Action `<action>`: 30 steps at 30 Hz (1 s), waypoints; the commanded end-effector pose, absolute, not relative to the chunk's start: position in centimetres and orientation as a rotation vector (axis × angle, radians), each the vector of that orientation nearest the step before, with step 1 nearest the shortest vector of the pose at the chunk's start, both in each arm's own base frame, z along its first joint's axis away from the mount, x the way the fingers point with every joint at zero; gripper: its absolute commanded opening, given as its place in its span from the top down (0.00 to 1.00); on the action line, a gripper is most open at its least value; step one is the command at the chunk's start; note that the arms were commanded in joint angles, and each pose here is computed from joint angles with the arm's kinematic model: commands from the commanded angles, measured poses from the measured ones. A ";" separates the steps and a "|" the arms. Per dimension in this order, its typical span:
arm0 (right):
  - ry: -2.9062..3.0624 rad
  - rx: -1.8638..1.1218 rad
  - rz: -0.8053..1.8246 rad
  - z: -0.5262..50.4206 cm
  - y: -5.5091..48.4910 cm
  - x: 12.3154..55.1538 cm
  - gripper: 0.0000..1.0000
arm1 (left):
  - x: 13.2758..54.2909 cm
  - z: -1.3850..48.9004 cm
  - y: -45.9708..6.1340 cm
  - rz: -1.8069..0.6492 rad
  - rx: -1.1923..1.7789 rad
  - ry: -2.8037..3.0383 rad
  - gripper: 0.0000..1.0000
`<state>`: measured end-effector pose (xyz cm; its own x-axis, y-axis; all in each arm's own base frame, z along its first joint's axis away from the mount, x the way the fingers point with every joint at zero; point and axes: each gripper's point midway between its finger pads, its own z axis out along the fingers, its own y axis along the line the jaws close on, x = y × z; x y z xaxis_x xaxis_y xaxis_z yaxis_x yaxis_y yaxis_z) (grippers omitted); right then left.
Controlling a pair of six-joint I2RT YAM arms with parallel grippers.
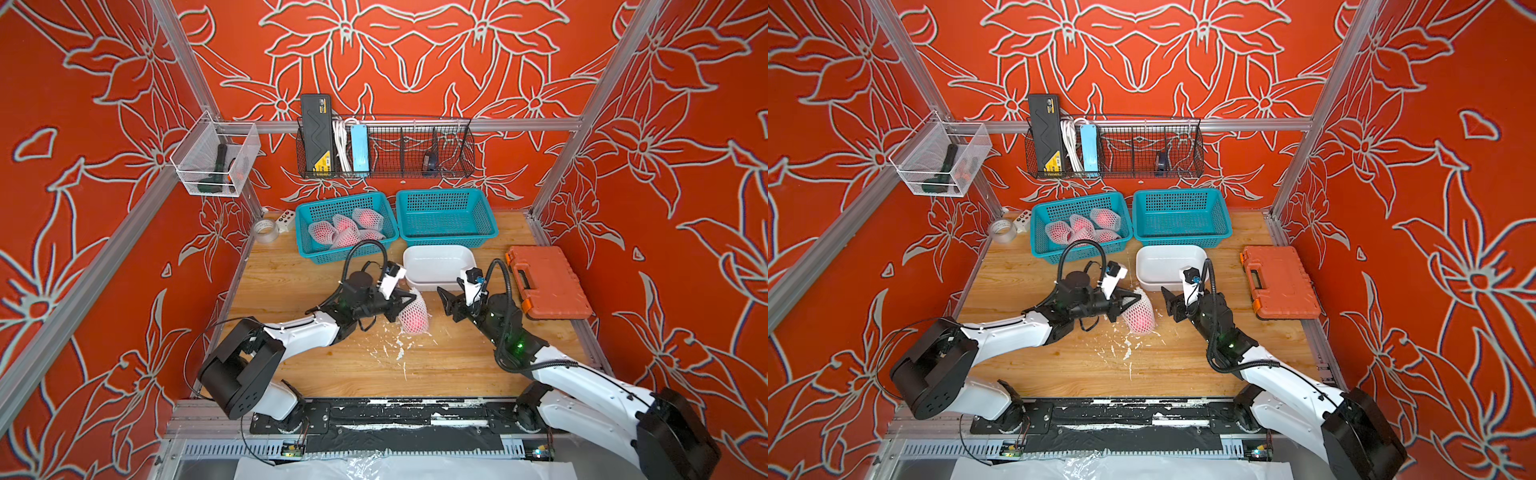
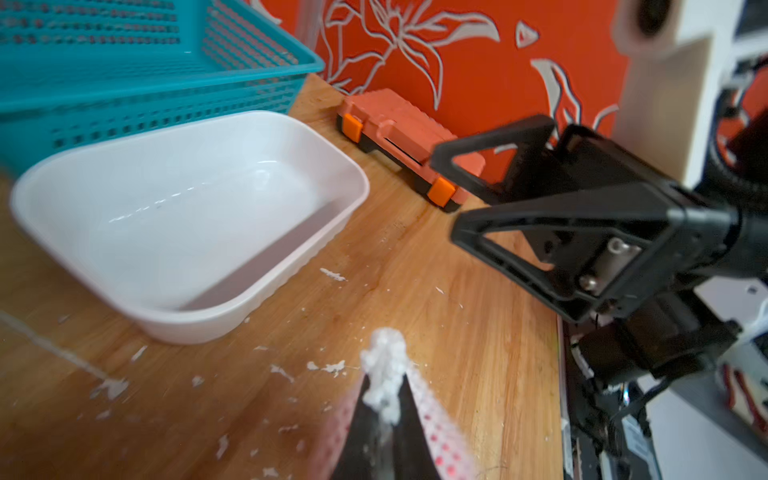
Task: Remove foam nets from apples
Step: Remove the foam net from the apple.
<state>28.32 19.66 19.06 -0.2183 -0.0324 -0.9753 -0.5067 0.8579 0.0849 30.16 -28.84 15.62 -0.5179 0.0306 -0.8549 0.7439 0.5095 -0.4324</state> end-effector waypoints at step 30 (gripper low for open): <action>1.730 -0.360 0.440 19.4 18.8 28.5 0.31 | 32.4 21.2 -29.6 -0.902 0.669 1.826 1.00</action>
